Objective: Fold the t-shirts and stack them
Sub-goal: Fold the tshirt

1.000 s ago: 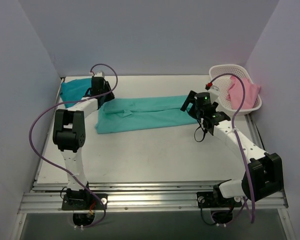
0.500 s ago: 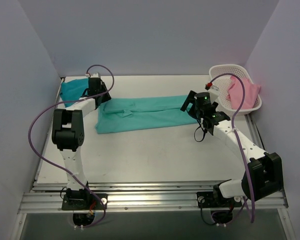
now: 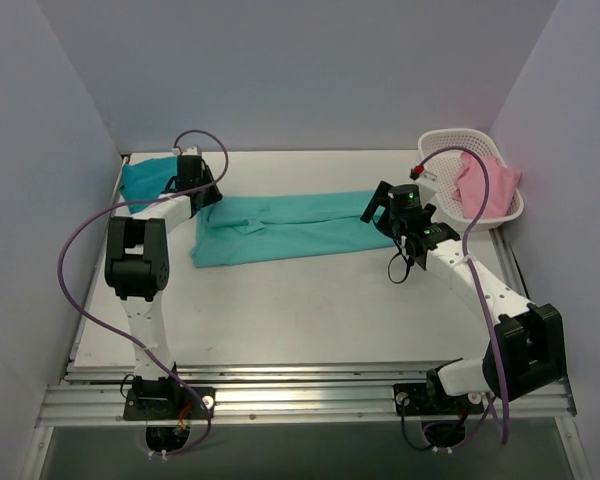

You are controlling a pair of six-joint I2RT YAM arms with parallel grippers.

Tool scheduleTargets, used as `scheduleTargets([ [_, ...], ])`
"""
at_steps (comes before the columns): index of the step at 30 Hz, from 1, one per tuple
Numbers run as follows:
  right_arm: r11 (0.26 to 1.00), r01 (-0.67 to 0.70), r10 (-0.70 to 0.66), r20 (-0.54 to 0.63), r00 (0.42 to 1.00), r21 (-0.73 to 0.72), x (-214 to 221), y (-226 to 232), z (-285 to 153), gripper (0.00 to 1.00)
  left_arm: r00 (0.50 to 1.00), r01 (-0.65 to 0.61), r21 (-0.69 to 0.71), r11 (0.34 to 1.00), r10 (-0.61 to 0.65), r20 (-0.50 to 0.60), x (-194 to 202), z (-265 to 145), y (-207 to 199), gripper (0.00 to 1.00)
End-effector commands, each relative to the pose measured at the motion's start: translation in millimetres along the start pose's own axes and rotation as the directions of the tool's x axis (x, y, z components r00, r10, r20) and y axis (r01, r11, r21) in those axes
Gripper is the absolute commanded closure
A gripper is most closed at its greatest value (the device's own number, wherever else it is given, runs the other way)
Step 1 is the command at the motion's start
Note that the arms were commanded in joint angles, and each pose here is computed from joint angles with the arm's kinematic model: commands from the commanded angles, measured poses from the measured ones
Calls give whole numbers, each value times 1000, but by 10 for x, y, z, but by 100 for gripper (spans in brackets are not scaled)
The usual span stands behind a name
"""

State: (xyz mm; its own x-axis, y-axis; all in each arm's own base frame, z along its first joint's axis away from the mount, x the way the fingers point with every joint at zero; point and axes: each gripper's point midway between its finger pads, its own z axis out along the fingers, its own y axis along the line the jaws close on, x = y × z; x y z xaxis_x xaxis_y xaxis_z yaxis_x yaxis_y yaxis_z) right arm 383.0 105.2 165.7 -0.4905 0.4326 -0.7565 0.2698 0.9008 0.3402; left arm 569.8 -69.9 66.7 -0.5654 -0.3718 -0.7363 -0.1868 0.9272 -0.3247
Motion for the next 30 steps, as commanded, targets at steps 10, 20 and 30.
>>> scheduleTargets([
  [10,999,14,-15,12,1000,30,27,-68,35,10,1000,7,26,1000,-7,2,-120,10,-83,71],
  [20,999,16,-16,12,1000,38,39,-81,58,11,1000,-1,39,999,0,6,-119,3,-100,98],
  [30,999,15,-15,2,1000,42,85,-90,86,11,998,-6,100,995,0,66,-205,-472,-215,98],
])
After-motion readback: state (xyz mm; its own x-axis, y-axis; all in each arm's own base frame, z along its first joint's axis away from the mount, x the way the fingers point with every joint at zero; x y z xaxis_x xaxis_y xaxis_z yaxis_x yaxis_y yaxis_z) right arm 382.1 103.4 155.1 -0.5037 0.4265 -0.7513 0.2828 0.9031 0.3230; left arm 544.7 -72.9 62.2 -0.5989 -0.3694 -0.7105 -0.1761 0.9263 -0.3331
